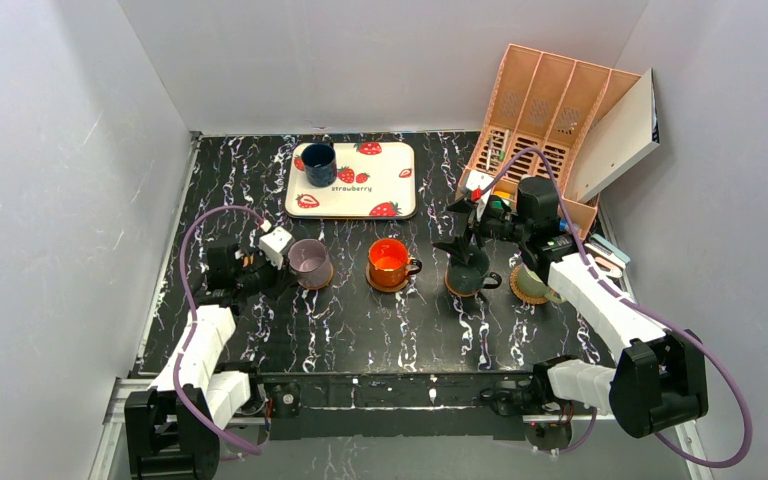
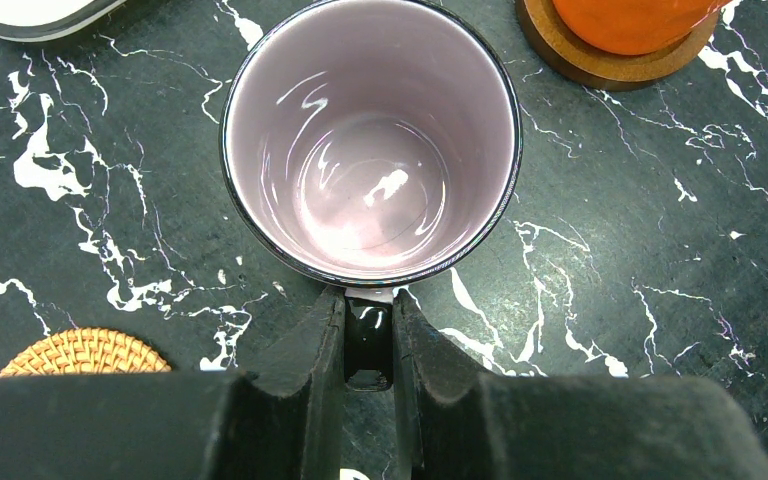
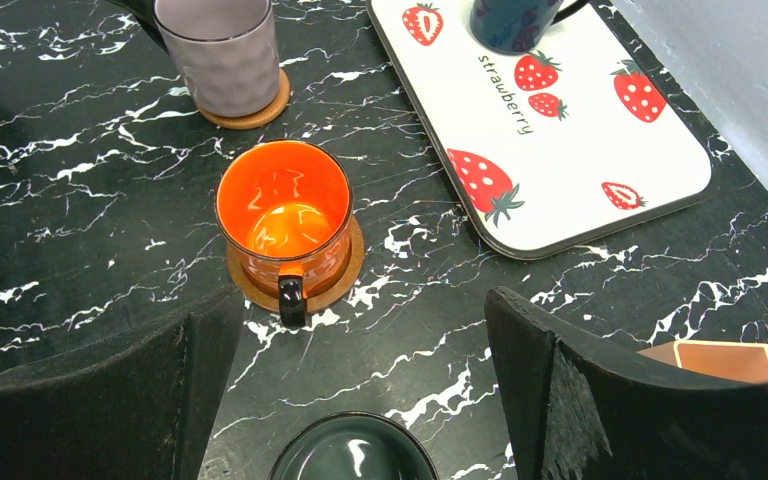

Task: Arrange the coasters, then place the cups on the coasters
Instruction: Place the cup on the coaster.

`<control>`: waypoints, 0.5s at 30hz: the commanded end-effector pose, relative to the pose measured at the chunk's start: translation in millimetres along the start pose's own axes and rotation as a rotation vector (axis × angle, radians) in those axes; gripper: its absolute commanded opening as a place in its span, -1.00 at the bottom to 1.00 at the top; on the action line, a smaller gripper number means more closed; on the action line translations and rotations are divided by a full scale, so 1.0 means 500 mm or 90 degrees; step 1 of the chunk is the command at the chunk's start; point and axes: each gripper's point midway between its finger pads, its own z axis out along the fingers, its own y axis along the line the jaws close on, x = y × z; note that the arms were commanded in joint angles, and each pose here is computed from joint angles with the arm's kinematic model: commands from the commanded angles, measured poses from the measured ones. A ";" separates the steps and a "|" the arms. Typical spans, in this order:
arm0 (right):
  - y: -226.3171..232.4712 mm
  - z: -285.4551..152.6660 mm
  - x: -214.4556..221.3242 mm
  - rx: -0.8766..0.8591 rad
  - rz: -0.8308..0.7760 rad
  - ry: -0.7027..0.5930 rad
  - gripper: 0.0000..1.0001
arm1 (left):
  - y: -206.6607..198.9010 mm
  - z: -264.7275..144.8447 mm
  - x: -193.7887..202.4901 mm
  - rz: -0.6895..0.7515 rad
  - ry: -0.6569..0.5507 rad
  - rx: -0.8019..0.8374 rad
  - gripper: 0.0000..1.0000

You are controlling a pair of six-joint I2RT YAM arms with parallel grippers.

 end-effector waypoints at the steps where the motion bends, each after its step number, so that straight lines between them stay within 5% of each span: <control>1: 0.005 -0.009 -0.018 -0.002 -0.024 -0.018 0.97 | 0.001 -0.004 -0.050 0.039 -0.051 0.014 -0.85; 15: 0.005 -0.009 -0.017 -0.002 -0.025 -0.017 0.97 | 0.001 -0.002 -0.049 0.038 -0.049 0.015 -0.69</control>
